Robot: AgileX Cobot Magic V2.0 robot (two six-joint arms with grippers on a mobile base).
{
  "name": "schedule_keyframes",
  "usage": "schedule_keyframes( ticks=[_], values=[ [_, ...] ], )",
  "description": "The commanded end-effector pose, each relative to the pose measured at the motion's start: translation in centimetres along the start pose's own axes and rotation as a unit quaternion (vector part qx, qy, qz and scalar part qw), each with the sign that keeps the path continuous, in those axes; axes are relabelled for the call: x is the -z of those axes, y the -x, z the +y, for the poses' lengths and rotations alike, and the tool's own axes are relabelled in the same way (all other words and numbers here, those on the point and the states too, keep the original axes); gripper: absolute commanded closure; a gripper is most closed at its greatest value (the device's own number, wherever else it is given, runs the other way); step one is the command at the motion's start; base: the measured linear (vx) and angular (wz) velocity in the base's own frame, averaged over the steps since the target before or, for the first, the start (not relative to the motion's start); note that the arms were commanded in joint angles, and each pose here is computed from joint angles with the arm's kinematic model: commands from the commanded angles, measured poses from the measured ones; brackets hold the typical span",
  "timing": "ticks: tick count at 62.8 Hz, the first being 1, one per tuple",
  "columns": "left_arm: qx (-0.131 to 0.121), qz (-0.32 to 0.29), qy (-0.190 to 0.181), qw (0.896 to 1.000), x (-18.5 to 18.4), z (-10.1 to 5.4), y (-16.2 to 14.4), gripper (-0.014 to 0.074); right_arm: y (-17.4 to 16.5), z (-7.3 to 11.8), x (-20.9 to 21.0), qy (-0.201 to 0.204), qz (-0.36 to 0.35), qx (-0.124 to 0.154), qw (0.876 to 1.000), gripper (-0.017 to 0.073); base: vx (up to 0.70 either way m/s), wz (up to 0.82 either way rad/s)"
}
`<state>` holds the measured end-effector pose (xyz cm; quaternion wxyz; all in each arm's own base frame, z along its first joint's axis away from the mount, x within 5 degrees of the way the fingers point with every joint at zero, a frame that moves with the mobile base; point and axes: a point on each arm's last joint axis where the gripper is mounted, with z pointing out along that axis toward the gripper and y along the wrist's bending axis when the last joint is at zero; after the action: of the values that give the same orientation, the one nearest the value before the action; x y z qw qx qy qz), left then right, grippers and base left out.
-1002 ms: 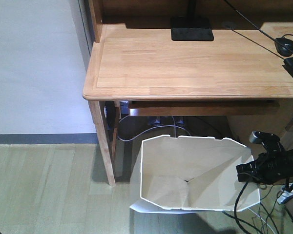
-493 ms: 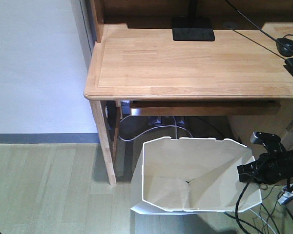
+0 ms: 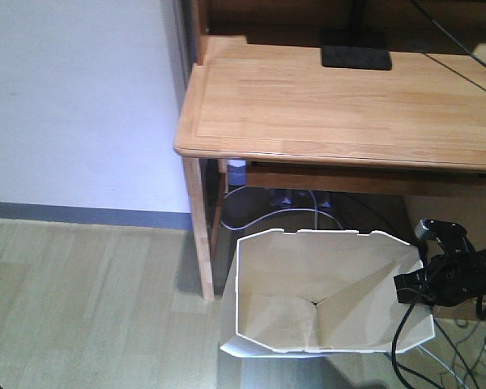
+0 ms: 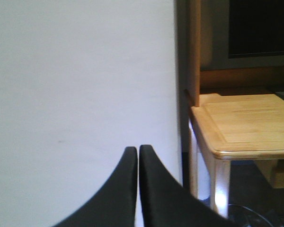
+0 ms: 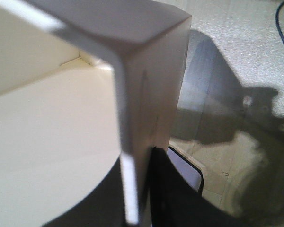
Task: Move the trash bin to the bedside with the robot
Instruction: 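Drive the base away from the desk toward the bed, holding the bin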
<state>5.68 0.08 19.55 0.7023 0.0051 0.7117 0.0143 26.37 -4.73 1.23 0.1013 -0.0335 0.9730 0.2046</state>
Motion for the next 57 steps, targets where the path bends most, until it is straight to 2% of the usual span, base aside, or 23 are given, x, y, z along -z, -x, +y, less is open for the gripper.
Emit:
schedule_keyframes(
  ticks=[1, 57],
  values=[
    [0.012, -0.038, -0.004, 0.999, 0.08, -0.04, 0.36, 0.0600, 1.54, 2.26, 1.79, 0.097, -0.047, 0.001, 0.994, 0.0561, -0.05, 0.26],
    [0.012, -0.038, -0.004, 0.999, 0.08, -0.04, 0.36, 0.0600, 1.54, 2.26, 1.79, 0.097, -0.047, 0.001, 0.994, 0.0561, -0.04, 0.43]
  ],
)
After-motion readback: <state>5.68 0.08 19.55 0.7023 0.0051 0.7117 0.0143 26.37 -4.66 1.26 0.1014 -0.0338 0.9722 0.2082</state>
